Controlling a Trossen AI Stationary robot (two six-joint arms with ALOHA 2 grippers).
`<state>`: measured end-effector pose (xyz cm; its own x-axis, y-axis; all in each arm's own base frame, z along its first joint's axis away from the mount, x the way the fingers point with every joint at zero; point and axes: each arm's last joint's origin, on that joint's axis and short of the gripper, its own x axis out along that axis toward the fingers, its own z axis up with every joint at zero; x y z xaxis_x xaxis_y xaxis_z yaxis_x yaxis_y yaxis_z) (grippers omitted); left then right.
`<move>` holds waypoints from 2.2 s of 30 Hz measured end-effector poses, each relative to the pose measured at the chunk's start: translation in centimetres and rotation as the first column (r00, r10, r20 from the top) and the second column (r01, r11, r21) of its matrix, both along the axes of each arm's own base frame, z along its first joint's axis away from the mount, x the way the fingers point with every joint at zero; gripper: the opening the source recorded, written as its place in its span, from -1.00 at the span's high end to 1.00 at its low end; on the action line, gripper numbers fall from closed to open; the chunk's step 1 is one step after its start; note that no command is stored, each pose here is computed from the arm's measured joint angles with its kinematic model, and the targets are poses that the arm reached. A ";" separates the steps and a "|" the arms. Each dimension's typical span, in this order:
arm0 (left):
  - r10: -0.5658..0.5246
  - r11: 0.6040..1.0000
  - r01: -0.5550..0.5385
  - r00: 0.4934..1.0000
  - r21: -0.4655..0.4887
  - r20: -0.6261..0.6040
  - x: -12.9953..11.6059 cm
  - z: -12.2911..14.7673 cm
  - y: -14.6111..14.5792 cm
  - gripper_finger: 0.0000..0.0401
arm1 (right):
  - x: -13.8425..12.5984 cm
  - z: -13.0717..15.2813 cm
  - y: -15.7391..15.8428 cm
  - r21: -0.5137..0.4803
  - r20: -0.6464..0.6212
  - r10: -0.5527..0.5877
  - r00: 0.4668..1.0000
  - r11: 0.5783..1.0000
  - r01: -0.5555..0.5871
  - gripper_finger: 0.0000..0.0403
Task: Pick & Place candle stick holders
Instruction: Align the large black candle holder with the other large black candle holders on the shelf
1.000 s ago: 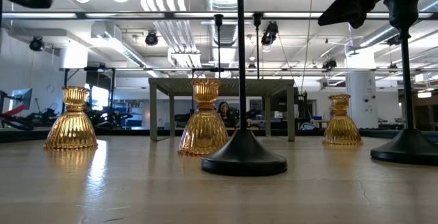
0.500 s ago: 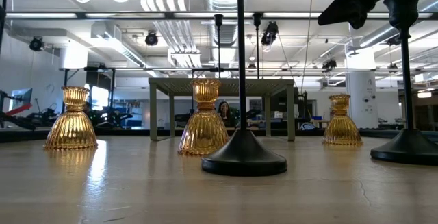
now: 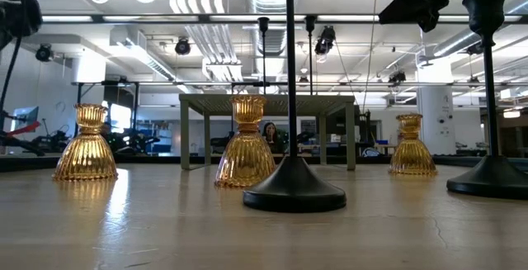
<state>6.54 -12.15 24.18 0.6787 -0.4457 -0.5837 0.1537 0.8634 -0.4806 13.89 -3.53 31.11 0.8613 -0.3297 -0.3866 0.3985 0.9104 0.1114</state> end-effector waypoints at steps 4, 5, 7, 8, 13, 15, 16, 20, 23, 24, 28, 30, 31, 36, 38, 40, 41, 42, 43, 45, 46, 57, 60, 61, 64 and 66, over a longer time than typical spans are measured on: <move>-0.021 1.000 0.022 0.999 -0.022 0.047 -0.1 -2.4 -0.1 0.23 | 0.0 0.0 0.0 0.002 0.001 -0.001 1.000 1.000 0.001 0.72; -0.022 0.999 0.023 0.998 -0.024 0.060 -0.1 -2.9 -0.1 0.23 | 0.0 0.0 0.0 0.004 0.002 -0.002 1.000 1.000 0.002 0.72; -0.035 0.999 0.036 0.995 -0.018 0.089 -0.1 -3.7 -0.1 0.23 | 0.0 0.1 0.0 0.007 0.010 -0.004 1.000 1.000 0.004 0.72; -0.041 0.999 0.042 0.993 -0.013 0.107 0.0 -4.0 -0.1 0.23 | 0.1 0.1 0.0 0.006 0.017 -0.004 1.000 1.000 0.004 0.72; -0.045 0.999 0.041 0.978 0.021 0.205 0.1 -4.9 0.0 0.23 | 0.2 0.5 0.0 -0.007 0.053 -0.002 0.999 1.000 0.002 0.72; -0.052 0.999 0.047 0.971 0.029 0.234 0.1 -4.9 0.0 0.23 | 0.2 0.5 0.0 -0.010 0.058 -0.001 0.998 1.000 0.002 0.72; -0.060 0.998 0.054 0.966 0.033 0.250 0.2 -4.8 -0.1 0.23 | 0.2 0.5 0.0 -0.010 0.059 -0.001 0.998 1.000 0.001 0.72; -0.093 0.995 0.073 0.938 0.073 0.334 0.3 -4.3 -0.3 0.23 | 0.2 0.6 -0.1 -0.016 0.065 0.001 0.998 1.000 0.000 0.72; -0.122 0.991 0.090 0.912 0.101 0.393 0.4 -3.8 -0.5 0.23 | 0.2 0.6 -0.1 -0.018 0.064 0.002 0.998 1.000 -0.001 0.72; -0.131 0.989 0.093 0.902 0.111 0.412 0.4 -3.7 -0.5 0.23 | 0.2 0.6 -0.1 -0.018 0.064 0.002 0.998 1.000 -0.001 0.72; -0.162 0.982 0.094 0.863 0.164 0.478 0.5 -3.2 -0.6 0.23 | 0.2 0.6 -0.1 -0.018 0.064 0.002 0.998 1.000 -0.001 0.72; -0.161 0.979 0.075 0.851 0.188 0.500 0.6 -3.0 -0.6 0.23 | 0.2 0.6 -0.1 -0.017 0.064 0.002 0.998 1.000 0.000 0.72; -0.160 0.978 0.067 0.846 0.196 0.509 0.6 -3.0 -0.6 0.23 | 0.2 0.6 -0.1 -0.017 0.065 0.002 0.998 1.000 0.000 0.72; -0.149 0.976 0.042 0.840 0.212 0.522 0.8 -2.9 -0.5 0.23 | 0.2 0.6 -0.1 -0.018 0.065 0.002 0.998 1.000 -0.001 0.72; -0.145 0.977 0.036 0.840 0.212 0.523 0.8 -2.9 -0.5 0.24 | 0.2 0.6 -0.1 -0.018 0.065 0.002 0.998 1.000 -0.001 0.72; -0.141 0.976 0.031 0.840 0.214 0.523 0.9 -2.9 -0.4 0.28 | 0.2 0.6 -0.1 -0.018 0.064 0.002 0.998 1.000 -0.001 0.72; -0.141 0.976 0.029 0.840 0.216 0.524 0.9 -2.9 -0.4 0.31 | 0.2 0.6 -0.1 -0.018 0.065 0.002 0.998 1.000 -0.001 0.72; -0.142 0.976 0.029 0.840 0.218 0.524 1.0 -2.9 -0.4 0.35 | 0.2 0.6 -0.1 -0.018 0.064 0.002 0.998 1.000 -0.001 0.72; -0.143 0.975 0.029 0.840 0.219 0.524 1.0 -2.9 -0.4 0.41 | 0.2 0.6 -0.1 -0.019 0.064 0.002 0.998 1.000 -0.001 0.72; -0.144 0.975 0.030 0.839 0.219 0.524 1.0 -2.9 -0.4 0.53 | 0.2 0.6 -0.1 -0.024 0.063 0.004 0.998 1.000 -0.003 0.72; -0.145 0.975 0.030 0.839 0.220 0.525 1.0 -2.9 -0.4 0.60 | 0.2 0.6 -0.1 -0.026 0.062 0.005 0.998 1.000 -0.004 0.72; -0.111 0.963 -0.048 0.823 0.264 0.557 1.2 -2.5 -0.1 0.94 | 0.3 0.6 -0.1 -0.036 0.062 0.009 0.998 0.999 -0.007 0.72; -0.102 0.969 -0.054 0.802 0.241 0.589 1.2 -0.8 -0.2 0.94 | 0.3 0.6 -0.1 -0.037 0.063 0.009 0.998 0.999 -0.007 0.72; -0.104 0.969 -0.056 0.791 0.240 0.602 1.2 -0.1 -0.2 0.94 | 0.3 0.6 -0.1 -0.040 0.062 0.010 0.998 0.999 -0.007 0.72; -0.121 0.960 -0.076 0.751 0.268 0.649 1.2 2.0 -0.1 0.94 | 0.3 0.7 -0.1 -0.051 0.059 0.013 0.998 0.999 -0.010 0.72; -0.103 0.947 -0.139 0.724 0.290 0.682 1.3 3.5 0.1 0.94 | 0.3 0.7 -0.1 -0.053 0.058 0.014 0.998 0.999 -0.011 0.72</move>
